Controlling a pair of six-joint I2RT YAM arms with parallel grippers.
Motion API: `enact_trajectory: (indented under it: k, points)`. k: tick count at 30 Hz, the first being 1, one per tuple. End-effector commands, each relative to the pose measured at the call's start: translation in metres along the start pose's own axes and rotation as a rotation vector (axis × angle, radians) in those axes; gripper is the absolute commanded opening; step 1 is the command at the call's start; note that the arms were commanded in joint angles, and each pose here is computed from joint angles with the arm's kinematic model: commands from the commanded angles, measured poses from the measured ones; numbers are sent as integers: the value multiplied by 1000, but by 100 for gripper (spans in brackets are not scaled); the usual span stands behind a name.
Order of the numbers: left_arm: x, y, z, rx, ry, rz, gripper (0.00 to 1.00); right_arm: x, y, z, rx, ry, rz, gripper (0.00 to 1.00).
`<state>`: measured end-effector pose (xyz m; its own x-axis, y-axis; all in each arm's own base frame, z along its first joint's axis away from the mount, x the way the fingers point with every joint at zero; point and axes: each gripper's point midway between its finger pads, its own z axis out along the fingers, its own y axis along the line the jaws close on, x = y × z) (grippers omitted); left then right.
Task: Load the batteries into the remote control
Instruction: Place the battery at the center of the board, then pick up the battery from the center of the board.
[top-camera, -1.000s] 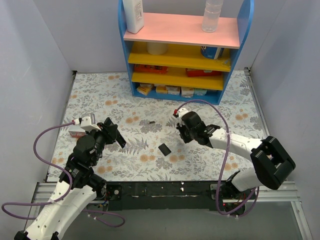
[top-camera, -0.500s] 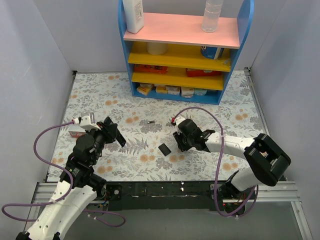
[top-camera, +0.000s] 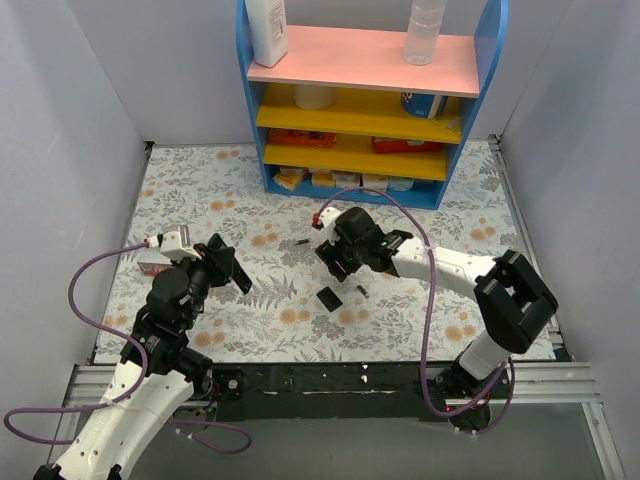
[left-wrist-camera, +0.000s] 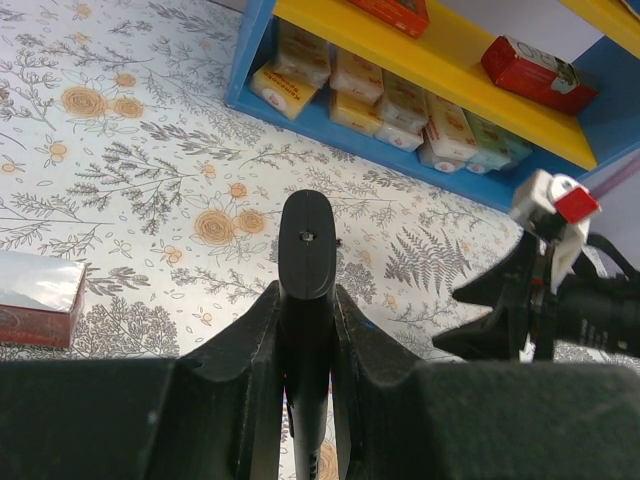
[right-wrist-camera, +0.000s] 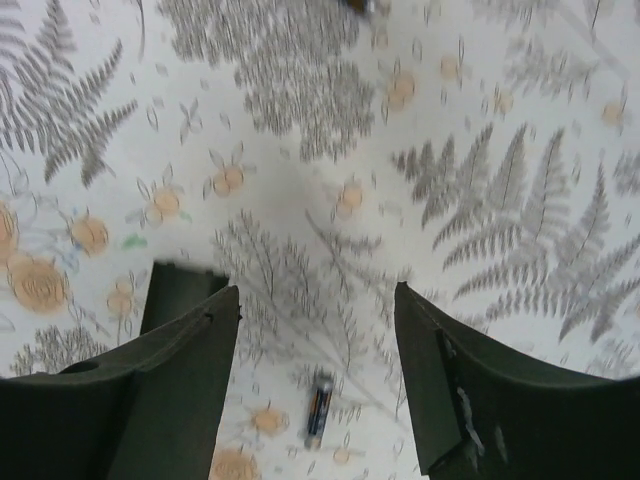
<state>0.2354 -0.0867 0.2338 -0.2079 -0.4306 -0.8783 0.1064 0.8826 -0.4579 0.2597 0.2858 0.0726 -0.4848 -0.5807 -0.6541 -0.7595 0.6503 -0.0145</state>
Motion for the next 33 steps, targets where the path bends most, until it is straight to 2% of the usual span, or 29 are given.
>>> enact_trajectory:
  k: [1, 6, 13, 25, 33]
  points:
    - [-3, -2, 0, 14, -15, 2, 0, -46, 9, 16, -103, -52, -188, 70]
    - [-3, -2, 0, 15, -12, 2, 0, -88, 13, 43, -171, -86, -284, 70]
    - [-1, -3, 2, 23, -4, 3, 0, -111, 13, 78, -240, -73, -354, 67]
    - [-1, -5, 2, 40, 0, 4, 0, -108, 12, 123, -316, -16, -363, 58]
    - [0, -6, 3, 46, 5, 4, 0, -87, 3, 132, -301, 36, -345, 42]
